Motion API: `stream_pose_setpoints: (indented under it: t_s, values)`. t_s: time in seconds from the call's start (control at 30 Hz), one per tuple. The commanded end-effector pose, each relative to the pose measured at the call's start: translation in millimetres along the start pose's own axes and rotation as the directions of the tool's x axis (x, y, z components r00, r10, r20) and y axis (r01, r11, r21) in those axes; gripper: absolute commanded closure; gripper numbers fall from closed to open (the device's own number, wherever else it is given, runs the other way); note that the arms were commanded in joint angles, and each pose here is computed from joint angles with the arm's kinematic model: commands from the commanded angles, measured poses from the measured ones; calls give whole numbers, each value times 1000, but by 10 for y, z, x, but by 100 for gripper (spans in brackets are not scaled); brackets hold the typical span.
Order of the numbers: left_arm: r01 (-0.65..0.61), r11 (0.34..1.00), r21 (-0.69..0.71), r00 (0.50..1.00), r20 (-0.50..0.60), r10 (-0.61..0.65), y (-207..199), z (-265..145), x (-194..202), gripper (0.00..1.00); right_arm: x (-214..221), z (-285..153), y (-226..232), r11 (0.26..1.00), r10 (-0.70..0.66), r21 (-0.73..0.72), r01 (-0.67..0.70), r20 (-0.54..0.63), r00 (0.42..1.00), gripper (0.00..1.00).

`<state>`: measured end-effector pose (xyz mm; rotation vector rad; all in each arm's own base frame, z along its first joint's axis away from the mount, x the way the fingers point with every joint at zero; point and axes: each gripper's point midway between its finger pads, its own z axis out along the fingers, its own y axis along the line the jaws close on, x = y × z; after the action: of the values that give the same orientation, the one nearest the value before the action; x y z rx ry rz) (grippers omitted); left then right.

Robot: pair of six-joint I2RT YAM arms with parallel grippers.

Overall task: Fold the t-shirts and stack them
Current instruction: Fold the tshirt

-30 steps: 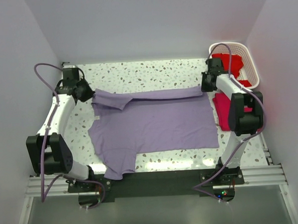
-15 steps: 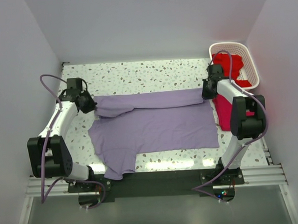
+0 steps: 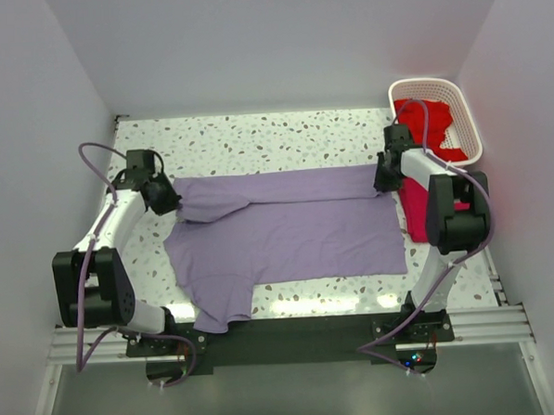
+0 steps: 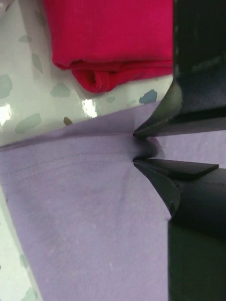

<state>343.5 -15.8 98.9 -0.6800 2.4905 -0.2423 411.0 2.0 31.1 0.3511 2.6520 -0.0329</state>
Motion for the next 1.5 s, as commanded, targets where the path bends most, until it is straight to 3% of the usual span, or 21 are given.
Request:
stream_pose_setpoints:
  t_s: [0.0, 0.1, 0.27, 0.4, 0.5, 0.57, 0.67, 0.93, 1.07, 1.27, 1.47]
  values:
    - [-37, 999, 31, 999, -7, 37, -15, 18, -3, 100, -149, -170, -182, 994, 38, 96, -43, 53, 998, 69]
    - [-50, 998, 36, 999, -12, 51, -12, 6, 28, 100, -217, -325, -267, 988, 47, 144, -58, 79, 996, 58]
    - [-52, 997, 55, 999, -11, 53, -34, -28, 57, 100, -273, -478, -378, 977, 44, 204, -65, 105, 994, 54]
    - [-50, 997, 64, 999, -5, 51, -56, -47, 32, 100, -263, -558, -34, 999, 16, 39, -21, 124, 992, 53]
    - [-46, 996, 73, 999, -7, 46, -77, -52, 31, 100, -133, -633, 465, 983, -18, -178, 38, 114, 993, 54]
    - [-45, 995, 83, 999, -3, 46, -101, -53, 15, 100, -5, -755, 1028, 928, -81, -352, 123, 134, 988, 54]
    - [-39, 995, 92, 999, 8, 39, -160, -39, -70, 100, 340, -955, 1820, 815, -215, -504, 287, 197, 956, 54]
    - [-26, 997, 76, 998, 55, 21, -366, 213, -529, 100, 987, -1349, 3281, 527, -427, -599, 603, 427, 797, 55]
    - [-15, 999, 52, 998, 55, 13, -441, 440, -746, 100, 1126, -1404, 3690, 437, -468, -594, 676, 492, 735, 57]
    - [-36, 999, 13, 997, 63, 35, -517, 778, -950, 100, 1254, -1271, 4200, 399, -476, -558, 727, 552, 685, 61]
    - [-46, 999, -22, 999, 18, 47, -440, 996, -840, 100, 1344, -1010, 4424, 397, -507, -519, 757, 564, 653, 62]
